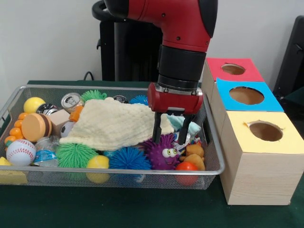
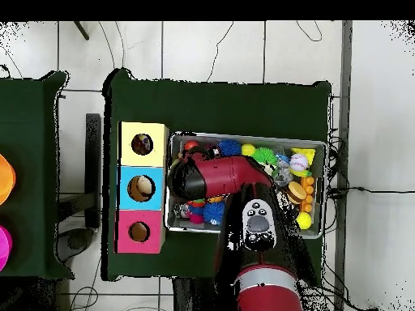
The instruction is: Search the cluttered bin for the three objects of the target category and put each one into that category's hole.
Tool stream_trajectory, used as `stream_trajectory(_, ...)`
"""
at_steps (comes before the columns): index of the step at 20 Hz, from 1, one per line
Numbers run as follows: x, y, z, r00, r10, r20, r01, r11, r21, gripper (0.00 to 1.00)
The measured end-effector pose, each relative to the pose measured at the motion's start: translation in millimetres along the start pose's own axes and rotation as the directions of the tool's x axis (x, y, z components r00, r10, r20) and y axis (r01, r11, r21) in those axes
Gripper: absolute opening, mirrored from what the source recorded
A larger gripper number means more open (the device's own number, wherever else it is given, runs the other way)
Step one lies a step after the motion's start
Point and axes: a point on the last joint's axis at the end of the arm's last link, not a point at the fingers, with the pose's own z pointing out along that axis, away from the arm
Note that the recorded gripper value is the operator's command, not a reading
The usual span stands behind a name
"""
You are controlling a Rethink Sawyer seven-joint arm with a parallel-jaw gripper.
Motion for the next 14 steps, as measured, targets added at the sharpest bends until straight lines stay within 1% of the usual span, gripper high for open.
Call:
stream_trajectory(4,4.0,-2,7,0.9998,0.015,-0.01,-0.015,0.9998,-0.015,1.0)
stream_trajectory(6,6.0,-4,13,0.9994,0.032,-0.014,-0.032,0.9989,-0.034,1.0)
stream_trajectory(10,6.9,-5,15,0.9987,0.049,-0.017,-0.05,0.9971,-0.057,1.0)
stream_trajectory(14,13.0,-5,18,0.9963,0.078,-0.035,-0.081,0.9917,-0.1,1.0)
